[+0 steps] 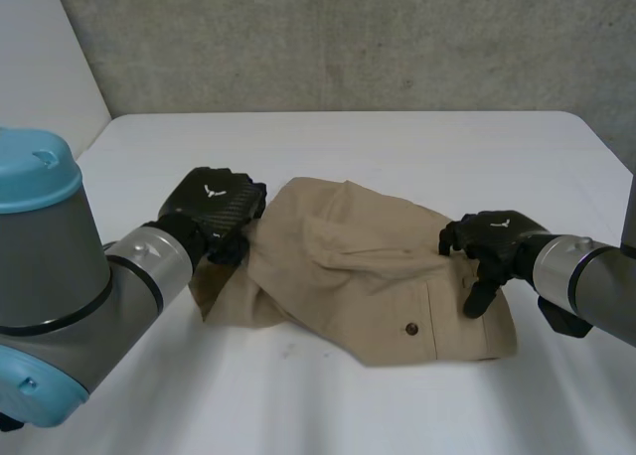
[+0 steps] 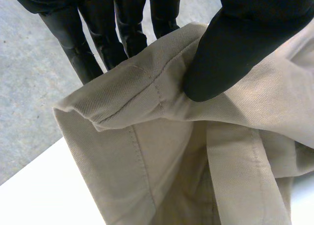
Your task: Fold the shorts.
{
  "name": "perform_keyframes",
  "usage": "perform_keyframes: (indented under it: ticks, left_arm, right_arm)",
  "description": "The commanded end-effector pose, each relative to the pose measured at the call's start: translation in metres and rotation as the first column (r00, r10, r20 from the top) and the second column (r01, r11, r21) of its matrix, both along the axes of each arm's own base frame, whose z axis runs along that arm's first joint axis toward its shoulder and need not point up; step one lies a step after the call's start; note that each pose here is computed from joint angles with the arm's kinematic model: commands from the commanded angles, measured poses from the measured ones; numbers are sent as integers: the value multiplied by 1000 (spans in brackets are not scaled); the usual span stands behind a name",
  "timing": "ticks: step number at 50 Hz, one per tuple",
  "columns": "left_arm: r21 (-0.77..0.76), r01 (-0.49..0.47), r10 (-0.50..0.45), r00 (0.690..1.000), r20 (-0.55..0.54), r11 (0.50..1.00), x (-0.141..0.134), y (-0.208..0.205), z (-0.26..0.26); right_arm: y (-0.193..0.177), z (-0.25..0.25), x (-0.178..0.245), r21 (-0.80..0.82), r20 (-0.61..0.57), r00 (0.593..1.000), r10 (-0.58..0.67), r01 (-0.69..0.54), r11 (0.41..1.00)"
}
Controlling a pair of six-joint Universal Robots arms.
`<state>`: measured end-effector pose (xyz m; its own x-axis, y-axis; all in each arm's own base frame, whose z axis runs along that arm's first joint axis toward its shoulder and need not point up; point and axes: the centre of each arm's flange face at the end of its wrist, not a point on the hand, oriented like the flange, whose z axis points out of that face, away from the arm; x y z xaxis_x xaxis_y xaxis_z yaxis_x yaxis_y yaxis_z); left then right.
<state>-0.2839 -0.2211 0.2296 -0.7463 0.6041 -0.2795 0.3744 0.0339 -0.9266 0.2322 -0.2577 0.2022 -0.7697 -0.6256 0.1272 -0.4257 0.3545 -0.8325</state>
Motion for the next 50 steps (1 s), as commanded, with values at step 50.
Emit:
perform_keyframes:
  ticks: [50]
  left_arm:
    - [-661,-139,54,988,-148,737,-18,-103,128]
  right_arm:
    - [-118,164,56,-743,142,986,88,48,668]
